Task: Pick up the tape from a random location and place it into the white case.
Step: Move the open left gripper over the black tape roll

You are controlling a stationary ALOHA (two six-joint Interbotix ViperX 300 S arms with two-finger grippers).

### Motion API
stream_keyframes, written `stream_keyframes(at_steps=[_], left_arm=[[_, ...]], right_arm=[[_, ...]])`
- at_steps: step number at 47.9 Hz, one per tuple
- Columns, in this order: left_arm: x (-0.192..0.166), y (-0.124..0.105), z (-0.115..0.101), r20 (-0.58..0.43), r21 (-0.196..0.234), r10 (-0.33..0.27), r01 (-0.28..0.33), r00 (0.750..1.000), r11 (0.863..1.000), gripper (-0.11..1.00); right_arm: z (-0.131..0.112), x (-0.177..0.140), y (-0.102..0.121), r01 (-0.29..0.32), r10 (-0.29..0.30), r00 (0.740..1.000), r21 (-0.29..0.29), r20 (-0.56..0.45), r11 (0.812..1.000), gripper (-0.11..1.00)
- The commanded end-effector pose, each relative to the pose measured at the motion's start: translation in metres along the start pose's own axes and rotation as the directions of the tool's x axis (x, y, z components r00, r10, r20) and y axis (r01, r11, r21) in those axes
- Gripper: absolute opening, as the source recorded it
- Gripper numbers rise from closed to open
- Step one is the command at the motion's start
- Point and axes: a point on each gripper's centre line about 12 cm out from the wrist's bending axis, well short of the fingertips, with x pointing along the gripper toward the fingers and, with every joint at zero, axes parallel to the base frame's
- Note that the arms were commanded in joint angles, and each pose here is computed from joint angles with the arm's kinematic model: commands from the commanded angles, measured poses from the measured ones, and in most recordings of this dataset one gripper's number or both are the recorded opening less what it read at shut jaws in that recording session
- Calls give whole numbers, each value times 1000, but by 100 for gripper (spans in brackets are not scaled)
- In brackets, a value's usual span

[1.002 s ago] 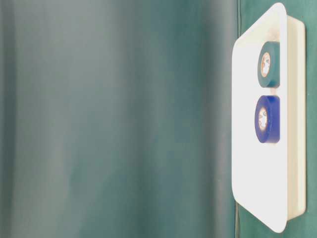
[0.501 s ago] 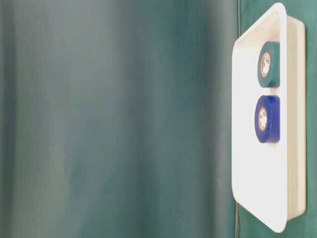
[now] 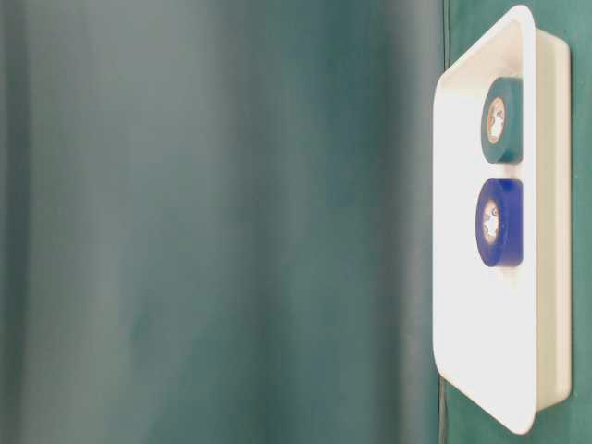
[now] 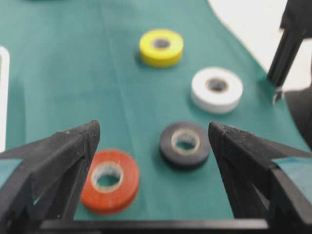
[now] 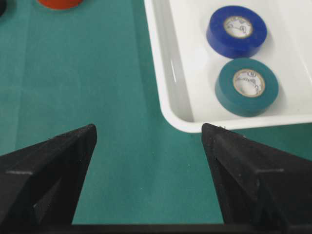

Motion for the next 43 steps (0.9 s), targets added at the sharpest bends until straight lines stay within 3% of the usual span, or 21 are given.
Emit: stream_keyframes(at_steps=[1,29,43], left_arm=[[11,-3,18,38,7,-14,14,999,1000,95],[120,-3,48,-75,23,-6,8,997,1000,95],[147,-3,54,-118,50,-5,11,993,999,95]], right_arm=[[9,-1,1,-2,2,1000,4,21,1000,84],[8,-1,1,-1,1,1000,4,17,1000,84],[8,-1,1,-1,1,1000,3,15,1000,84]])
